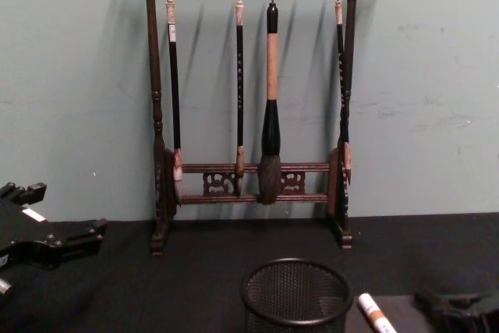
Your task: Pick up the water-based marker from the table and place it into the pen holder.
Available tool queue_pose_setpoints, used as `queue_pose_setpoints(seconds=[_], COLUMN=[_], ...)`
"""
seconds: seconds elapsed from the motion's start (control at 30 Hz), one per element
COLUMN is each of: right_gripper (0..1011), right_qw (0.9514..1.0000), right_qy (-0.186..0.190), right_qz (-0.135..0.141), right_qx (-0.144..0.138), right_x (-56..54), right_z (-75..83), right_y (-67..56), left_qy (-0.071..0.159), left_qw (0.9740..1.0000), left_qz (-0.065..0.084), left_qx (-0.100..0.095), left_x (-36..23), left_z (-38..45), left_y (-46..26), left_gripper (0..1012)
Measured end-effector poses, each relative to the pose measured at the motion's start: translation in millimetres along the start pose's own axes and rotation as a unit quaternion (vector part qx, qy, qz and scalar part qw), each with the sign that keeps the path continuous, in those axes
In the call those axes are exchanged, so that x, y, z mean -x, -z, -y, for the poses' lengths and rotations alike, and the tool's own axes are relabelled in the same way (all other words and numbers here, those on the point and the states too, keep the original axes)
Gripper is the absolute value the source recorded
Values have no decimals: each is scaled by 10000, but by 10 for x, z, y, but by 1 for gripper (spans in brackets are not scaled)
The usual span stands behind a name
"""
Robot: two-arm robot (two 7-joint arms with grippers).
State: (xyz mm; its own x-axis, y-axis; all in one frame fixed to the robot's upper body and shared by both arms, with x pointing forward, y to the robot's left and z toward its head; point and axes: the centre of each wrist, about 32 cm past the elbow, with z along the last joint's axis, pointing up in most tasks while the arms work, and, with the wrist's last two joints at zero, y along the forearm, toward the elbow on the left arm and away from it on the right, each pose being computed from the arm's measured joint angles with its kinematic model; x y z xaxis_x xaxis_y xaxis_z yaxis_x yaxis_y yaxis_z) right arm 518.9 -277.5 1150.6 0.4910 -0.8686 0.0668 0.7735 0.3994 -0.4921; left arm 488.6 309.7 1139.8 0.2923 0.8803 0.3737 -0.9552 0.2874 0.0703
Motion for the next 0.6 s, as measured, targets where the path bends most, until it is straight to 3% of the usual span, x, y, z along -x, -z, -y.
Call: queue_pose_setpoints(seconds=[0.23,0.37,0.43,0.6], right_gripper=[239,241,239,241], right_qw=[9990,9960,9916,9813], right_qy=[-10,11,-1,-75], right_qz=[182,326,433,558], right_qx=[-416,-835,-1222,-1843], right_x=[12,17,27,83], right_z=[100,181,235,276], right_y=[-101,-176,-219,-244], left_qy=[0,0,0,0], left_qw=[10000,10000,10000,10000], left_qz=[0,0,0,0], left_qx=[0,0,1,1], left_x=[0,0,0,0], left_z=[0,0,0,0], left_y=[0,0,0,0], left_gripper=[1001,1001,1001,1000])
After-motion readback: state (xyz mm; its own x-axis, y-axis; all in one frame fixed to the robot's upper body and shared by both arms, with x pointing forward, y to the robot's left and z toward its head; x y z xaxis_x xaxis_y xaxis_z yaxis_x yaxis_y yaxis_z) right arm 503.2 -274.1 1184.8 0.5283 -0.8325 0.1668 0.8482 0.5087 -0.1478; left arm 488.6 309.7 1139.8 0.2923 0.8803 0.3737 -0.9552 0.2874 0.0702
